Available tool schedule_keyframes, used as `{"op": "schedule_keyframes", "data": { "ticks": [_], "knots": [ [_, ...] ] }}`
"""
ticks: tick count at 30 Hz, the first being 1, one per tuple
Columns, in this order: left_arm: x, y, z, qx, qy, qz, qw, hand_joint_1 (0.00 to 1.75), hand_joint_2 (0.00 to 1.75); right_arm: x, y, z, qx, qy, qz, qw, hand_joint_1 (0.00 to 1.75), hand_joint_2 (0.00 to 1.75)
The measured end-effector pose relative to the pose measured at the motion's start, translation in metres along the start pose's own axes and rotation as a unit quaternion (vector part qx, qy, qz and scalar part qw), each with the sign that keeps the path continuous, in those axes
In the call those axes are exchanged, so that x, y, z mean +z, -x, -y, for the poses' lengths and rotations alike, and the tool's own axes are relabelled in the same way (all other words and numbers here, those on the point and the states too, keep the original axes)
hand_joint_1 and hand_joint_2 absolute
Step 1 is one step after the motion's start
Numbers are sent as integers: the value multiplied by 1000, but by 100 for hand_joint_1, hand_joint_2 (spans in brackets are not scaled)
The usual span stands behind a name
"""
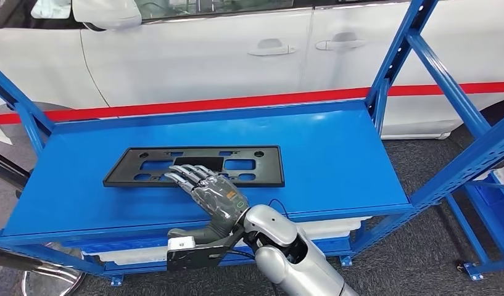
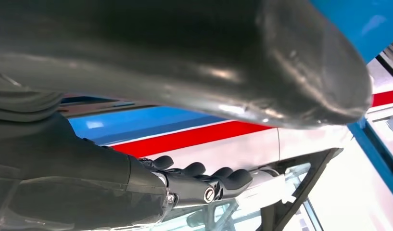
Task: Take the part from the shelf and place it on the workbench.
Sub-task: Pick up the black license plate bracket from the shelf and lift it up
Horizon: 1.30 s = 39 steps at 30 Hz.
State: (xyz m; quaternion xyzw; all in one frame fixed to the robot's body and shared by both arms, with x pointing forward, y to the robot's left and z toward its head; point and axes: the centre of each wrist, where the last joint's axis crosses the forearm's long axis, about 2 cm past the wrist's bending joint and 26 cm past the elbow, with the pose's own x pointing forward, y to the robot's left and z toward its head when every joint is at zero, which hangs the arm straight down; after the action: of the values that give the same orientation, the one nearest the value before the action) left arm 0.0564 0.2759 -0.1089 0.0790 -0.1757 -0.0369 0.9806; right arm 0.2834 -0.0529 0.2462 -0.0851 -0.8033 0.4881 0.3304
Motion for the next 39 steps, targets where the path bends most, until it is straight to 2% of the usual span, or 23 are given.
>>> {"op": "schedule_keyframes", "data": {
  "ticks": [29,33,39],
  "knots": [
    [0,0,0,-2,1,2,1000,0,0,-1,5,-3,3,-9,-9,1000,0,0],
    [0,-1,1,-2,1,3,1000,0,0,-2,7,-4,3,-10,-12,1000,0,175],
    [0,2,1,0,7,2,1000,0,0,1,14,-9,0,-19,-26,999,0,175]
  ]
}}
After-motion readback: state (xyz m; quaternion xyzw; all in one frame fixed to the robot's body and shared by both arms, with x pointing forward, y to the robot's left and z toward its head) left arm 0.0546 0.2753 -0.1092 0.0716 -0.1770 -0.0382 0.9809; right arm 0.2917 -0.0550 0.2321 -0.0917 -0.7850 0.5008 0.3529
